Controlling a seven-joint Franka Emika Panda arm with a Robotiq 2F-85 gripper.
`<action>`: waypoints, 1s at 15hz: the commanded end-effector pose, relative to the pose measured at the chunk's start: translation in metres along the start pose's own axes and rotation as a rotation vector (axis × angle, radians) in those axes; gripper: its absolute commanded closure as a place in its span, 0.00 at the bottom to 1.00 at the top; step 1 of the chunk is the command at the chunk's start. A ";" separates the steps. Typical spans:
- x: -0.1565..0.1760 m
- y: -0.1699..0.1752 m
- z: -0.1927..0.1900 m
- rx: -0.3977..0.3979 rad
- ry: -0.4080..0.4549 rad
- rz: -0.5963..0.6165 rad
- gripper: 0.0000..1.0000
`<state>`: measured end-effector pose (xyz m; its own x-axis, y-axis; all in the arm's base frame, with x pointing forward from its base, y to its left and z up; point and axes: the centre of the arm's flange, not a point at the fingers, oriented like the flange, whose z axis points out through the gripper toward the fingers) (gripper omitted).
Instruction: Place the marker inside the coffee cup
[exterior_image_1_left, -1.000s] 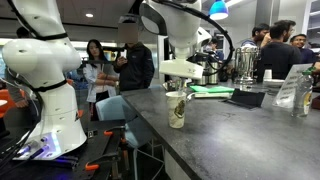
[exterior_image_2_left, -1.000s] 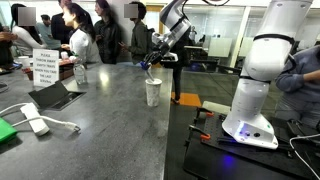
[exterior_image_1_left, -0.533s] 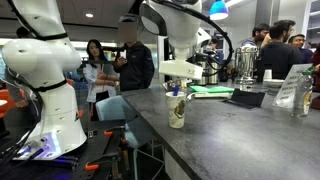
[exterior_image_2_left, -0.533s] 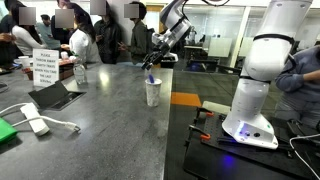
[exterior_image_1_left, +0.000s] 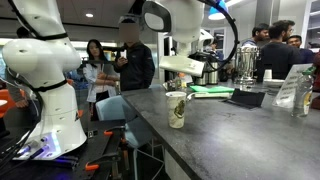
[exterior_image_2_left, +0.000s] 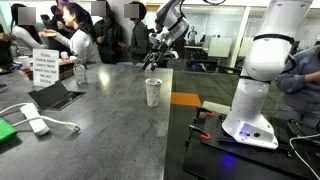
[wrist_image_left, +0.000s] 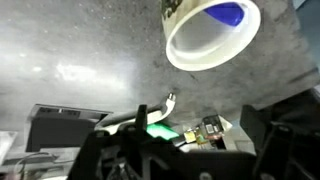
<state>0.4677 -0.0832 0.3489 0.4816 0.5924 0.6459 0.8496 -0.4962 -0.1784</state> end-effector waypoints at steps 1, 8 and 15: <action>0.029 0.008 0.006 -0.073 -0.156 0.104 0.00; 0.092 0.020 0.013 -0.286 -0.342 0.378 0.00; 0.098 0.015 0.004 -0.440 -0.571 0.675 0.00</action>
<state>0.5282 -0.0362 0.3981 0.9261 0.3509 0.1386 0.3564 -0.9342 -0.0168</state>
